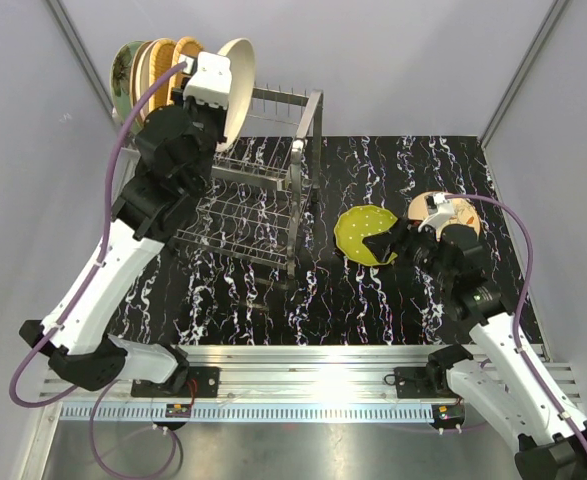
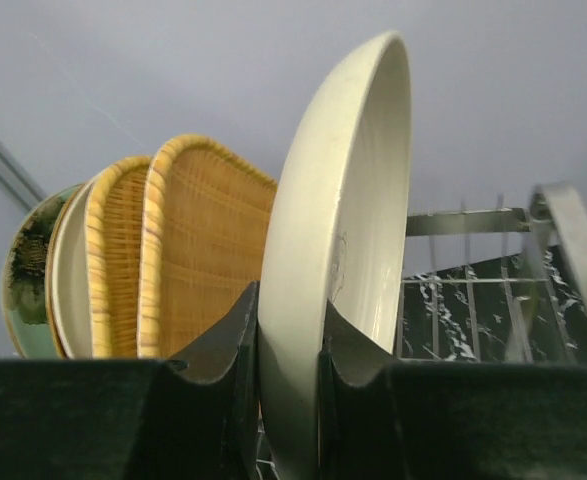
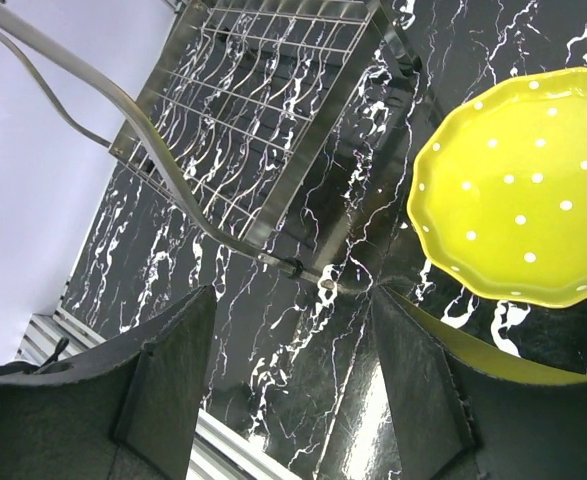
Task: Load the plates into the dish rack
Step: Insert the plate into the dish rack
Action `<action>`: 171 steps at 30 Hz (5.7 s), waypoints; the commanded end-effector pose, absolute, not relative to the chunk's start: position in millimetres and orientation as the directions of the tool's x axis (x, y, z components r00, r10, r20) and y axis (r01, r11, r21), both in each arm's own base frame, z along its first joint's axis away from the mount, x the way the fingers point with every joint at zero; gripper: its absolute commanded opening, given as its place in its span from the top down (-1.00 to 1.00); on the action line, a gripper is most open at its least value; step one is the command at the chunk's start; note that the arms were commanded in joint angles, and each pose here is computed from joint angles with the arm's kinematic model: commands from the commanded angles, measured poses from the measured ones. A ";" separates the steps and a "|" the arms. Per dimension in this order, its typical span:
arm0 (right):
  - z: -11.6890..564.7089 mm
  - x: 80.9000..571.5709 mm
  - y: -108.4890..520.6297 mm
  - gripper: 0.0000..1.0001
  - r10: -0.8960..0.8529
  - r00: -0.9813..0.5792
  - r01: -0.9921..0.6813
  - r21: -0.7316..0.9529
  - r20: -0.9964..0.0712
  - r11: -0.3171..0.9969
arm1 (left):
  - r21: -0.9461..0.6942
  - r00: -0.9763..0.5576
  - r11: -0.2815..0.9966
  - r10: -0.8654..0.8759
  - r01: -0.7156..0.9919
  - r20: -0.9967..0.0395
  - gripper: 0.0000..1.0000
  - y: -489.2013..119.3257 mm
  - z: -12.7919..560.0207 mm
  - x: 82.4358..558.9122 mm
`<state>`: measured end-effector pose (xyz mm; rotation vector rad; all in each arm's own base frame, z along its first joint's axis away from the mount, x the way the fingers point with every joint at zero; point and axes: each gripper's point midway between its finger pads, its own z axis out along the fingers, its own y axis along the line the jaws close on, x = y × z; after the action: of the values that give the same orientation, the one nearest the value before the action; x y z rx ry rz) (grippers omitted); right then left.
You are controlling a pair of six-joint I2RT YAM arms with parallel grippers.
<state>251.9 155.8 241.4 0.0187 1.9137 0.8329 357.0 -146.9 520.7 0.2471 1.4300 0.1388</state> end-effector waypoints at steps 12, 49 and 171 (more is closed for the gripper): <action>238.2 263.1 154.0 -0.42 0.348 -0.471 -0.333 0.529 -0.811 0.781 | 0.200 0.247 0.980 0.194 -0.003 -0.949 1.00 -105.6 567.3 371.9; 219.3 270.2 156.7 -0.43 0.322 -0.527 -0.298 0.526 -0.786 0.797 | 0.261 0.084 0.965 0.258 0.021 -0.962 1.00 -98.7 489.0 408.7; 208.9 270.5 157.9 -0.48 0.321 -0.549 -0.286 0.534 -0.772 0.795 | 0.010 0.168 0.996 -0.005 0.087 -0.986 -0.54 -91.7 520.3 368.0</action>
<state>265.3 159.9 198.8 0.0292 2.0581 0.7924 384.5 -96.0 477.0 0.1230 1.5156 0.0063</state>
